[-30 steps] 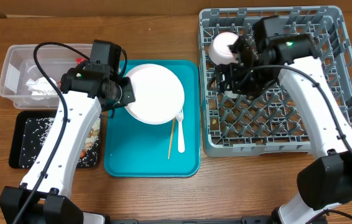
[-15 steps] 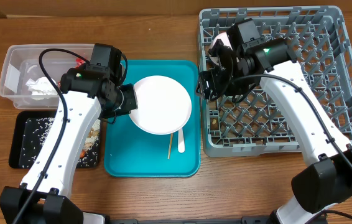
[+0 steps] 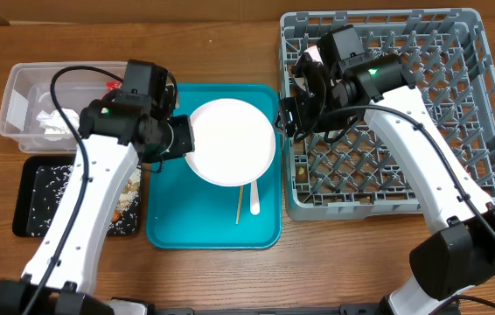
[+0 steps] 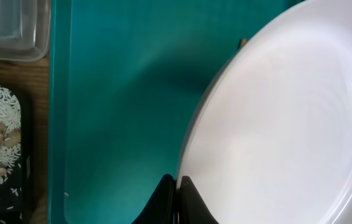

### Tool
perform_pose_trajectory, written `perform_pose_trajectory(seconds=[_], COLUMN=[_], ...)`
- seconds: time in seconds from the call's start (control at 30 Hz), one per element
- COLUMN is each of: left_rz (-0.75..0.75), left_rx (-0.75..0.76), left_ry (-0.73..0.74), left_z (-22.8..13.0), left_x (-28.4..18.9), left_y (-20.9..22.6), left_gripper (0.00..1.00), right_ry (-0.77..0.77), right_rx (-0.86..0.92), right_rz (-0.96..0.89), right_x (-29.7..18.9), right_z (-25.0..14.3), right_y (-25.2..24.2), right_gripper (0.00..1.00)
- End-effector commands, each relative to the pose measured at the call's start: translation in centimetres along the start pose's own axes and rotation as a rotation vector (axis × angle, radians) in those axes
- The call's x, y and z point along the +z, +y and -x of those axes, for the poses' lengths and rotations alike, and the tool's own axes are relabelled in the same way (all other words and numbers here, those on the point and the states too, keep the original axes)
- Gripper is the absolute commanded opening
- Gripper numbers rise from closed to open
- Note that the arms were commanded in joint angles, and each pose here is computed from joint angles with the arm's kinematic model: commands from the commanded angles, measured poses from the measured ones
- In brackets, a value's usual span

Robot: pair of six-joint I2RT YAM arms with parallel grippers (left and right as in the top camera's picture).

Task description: Sort waste into correct bins and load items into the dishwasher

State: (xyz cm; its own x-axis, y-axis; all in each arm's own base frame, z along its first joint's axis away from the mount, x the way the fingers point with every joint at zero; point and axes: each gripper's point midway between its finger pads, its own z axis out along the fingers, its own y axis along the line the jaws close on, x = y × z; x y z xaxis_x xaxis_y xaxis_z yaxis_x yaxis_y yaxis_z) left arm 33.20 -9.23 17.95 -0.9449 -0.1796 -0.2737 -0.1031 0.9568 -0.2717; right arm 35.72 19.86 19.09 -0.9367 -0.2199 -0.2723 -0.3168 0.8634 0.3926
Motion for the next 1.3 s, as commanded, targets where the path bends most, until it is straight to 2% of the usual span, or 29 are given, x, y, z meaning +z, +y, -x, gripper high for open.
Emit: perform_pose_trajectory(seconds=[0.0, 0.2, 0.37, 0.43, 0.53, 0.57, 0.6, 0.67, 0.9, 1.0, 1.07, 1.17, 1.27], left_rz=[-0.048, -0.068, -0.076, -0.080, -0.077, -0.074, -0.074, -0.073, -0.073, -0.073, -0.073, -0.073, -0.073], left_rx=[0.025, 0.031, 0.057, 0.064, 0.066, 0.066, 0.069, 0.074, 0.079, 0.080, 0.080, 0.080, 0.080], left_ry=[-0.060, -0.061, -0.059, -0.061, -0.063, -0.063, -0.063, -0.062, -0.061, -0.061, -0.061, -0.061, -0.061], left_z=[0.4, 0.2, -0.1, -0.1, -0.1, -0.1, -0.1, -0.1, -0.2, -0.2, -0.2, -0.2, -0.2], left_x=[-2.2, -2.5, -2.4, -2.3, -2.3, -2.3, -2.3, -2.3, -2.3, -2.3, -2.3, -2.3, -2.3], left_y=[-0.9, -1.3, -2.2, -2.4, -2.4, -2.4, -2.4, -2.3, -2.3, -2.3, -2.3, -2.3, -2.3], left_gripper=[0.04, 0.04, 0.04, 0.04, 0.04, 0.04, 0.04, 0.04, 0.04, 0.04, 0.04, 0.04, 0.04], right_ry=[-0.001, 0.009, 0.017, 0.015, 0.014, 0.013, 0.011, 0.007, 0.004, 0.004, 0.004, 0.002, -0.003], right_rx=[-0.004, -0.010, -0.042, -0.055, -0.065, -0.067, -0.068, -0.069, -0.070, -0.071, -0.071, -0.071, -0.073], right_rz=[0.024, 0.095, 0.102, 0.095, 0.073, 0.058, 0.047, 0.043, 0.044, 0.044, 0.043, 0.040, 0.040], right_x=[0.0, 0.0, 0.4, 0.5, 0.7, 0.8, 0.8, 0.8, 0.8, 0.8, 0.8, 0.8, 0.8], right_z=[-0.1, -0.3, -0.6, -0.6, -0.7, -0.6, -0.6, -0.5, -0.4, -0.4, -0.4, -0.4, -0.3], right_y=[0.6, 2.0, 3.2, 3.5, 3.5, 3.3, 3.1, 3.0, 3.1, 3.1, 3.1, 3.0, 3.1], right_gripper=[0.82, 0.75, 0.69, 0.63, 0.61, 0.64, 0.74, 1.00, 1.00, 0.74, 0.61, 0.50, 0.47])
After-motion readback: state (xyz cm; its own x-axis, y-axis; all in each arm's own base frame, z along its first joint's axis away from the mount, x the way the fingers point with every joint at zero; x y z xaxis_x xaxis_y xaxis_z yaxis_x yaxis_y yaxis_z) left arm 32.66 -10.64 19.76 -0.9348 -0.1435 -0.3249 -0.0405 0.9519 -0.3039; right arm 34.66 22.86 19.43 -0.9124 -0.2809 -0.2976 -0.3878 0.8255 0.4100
